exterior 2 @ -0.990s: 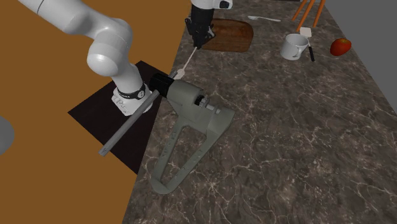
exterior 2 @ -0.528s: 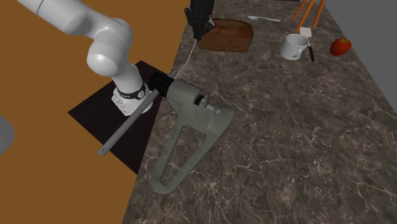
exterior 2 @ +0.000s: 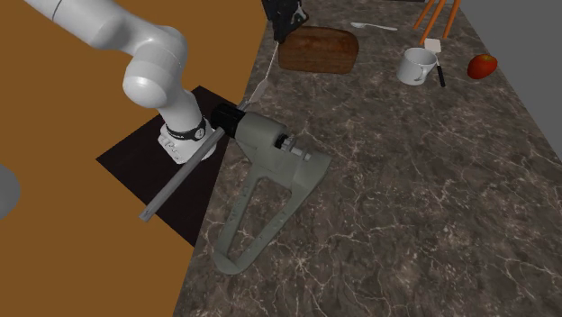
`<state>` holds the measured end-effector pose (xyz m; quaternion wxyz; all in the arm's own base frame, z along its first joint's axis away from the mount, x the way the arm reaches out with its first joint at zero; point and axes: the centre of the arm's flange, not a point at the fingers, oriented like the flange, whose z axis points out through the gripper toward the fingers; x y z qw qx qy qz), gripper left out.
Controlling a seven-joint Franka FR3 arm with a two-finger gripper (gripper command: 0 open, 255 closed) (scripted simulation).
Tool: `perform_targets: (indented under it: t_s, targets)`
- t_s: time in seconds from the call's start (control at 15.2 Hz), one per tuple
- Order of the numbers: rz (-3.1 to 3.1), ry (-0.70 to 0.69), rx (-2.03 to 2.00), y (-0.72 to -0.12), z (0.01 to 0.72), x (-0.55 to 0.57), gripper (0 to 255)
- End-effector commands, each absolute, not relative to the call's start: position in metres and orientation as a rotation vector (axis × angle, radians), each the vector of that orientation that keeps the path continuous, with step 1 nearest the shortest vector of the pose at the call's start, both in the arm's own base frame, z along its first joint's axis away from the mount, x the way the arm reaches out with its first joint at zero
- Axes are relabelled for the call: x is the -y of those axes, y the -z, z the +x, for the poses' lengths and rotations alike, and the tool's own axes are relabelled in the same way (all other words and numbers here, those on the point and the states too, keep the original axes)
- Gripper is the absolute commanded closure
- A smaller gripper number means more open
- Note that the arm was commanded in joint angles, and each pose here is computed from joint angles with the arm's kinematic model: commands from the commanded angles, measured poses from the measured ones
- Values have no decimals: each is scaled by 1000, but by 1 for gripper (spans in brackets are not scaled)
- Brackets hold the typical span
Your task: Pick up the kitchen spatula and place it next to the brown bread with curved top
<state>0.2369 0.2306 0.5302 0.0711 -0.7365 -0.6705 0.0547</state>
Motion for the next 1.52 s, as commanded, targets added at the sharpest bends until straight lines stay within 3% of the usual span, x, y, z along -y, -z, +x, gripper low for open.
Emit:
perform_targets:
  t_s: [0.0,0.4,1.45]
  targets:
    - [-2214,-166,2016,-536,239,-218,255]
    - [-2214,-166,2016,-537,258,-151,255]
    - [-2214,-166,2016,-453,258,-151,255]
